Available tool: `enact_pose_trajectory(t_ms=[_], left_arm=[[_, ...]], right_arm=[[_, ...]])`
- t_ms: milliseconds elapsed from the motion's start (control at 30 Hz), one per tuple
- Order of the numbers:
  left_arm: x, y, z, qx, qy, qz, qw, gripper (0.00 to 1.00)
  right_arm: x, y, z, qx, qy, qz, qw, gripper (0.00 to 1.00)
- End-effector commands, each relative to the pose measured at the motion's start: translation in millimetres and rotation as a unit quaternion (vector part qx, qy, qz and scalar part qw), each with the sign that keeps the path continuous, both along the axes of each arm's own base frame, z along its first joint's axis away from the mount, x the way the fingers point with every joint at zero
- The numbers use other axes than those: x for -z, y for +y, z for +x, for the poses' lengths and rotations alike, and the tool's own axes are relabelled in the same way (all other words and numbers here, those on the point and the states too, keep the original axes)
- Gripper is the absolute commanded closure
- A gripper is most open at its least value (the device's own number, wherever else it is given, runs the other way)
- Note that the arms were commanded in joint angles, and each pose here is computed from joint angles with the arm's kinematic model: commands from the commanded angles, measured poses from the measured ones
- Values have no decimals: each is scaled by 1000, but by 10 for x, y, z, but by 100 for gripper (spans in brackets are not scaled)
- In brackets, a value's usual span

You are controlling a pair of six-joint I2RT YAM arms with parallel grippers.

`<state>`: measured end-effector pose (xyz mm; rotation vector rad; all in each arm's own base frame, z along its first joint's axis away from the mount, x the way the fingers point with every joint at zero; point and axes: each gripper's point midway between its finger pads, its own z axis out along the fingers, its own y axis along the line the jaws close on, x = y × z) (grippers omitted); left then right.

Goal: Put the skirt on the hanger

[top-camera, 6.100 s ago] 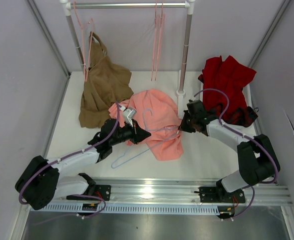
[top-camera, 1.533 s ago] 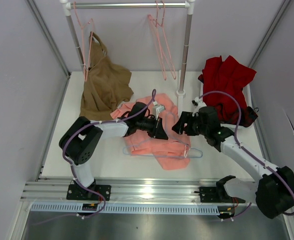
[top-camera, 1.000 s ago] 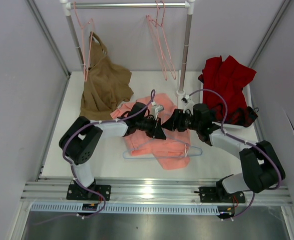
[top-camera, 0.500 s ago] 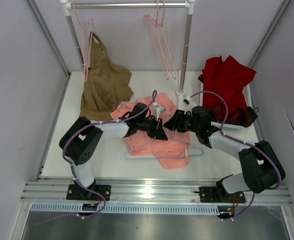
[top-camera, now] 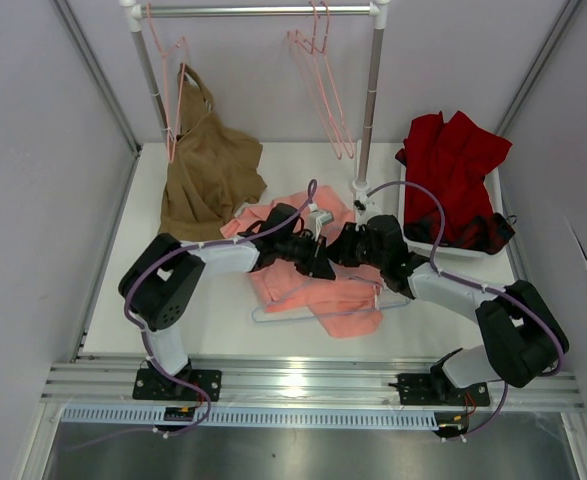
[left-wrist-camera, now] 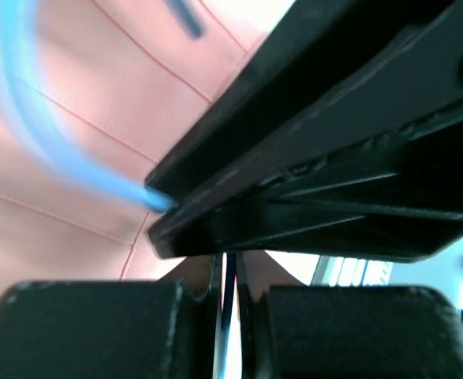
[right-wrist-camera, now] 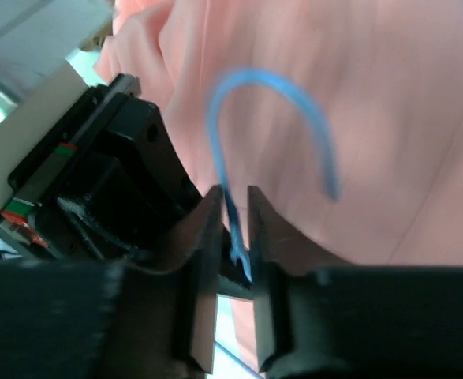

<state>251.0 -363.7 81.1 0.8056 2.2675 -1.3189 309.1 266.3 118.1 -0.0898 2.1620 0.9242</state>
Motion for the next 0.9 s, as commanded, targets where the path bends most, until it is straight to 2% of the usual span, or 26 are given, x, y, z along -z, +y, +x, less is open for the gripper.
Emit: enact_pose_trajectory(t_ms=[0, 67, 167, 233, 300, 367, 467, 667, 867], left_arm=[[-327, -161, 16, 30, -53, -30, 998, 94], [-324, -139, 38, 23, -55, -23, 998, 92], [-337, -108, 38, 18, -64, -17, 998, 87], [-345, -71, 43, 10, -69, -13, 997, 83], [-320, -20, 62, -5, -73, -1, 997, 69], [-360, 42, 92, -23, -85, 12, 996, 60], [-429, 155, 162, -50, -111, 34, 992, 55], [-383, 402, 77, -62, -115, 84, 988, 56], [-225, 596, -132, -52, -87, 123, 987, 56]], right_arm=[[-168, -18, 137, 22, -36, -8, 999, 84], [-161, -62, 139, 31, -40, -13, 999, 94], [-200, -121, 138, 41, -49, -17, 998, 100], [-229, -134, 134, 43, -53, -16, 998, 100], [-235, -157, 128, 47, -55, -18, 997, 100], [-250, -179, 122, 51, -59, -19, 997, 100], [-287, -206, 111, 53, -65, -21, 996, 100], [-294, -236, 121, 58, -68, -27, 996, 100], [-295, -215, 121, 52, -68, -26, 996, 100]])
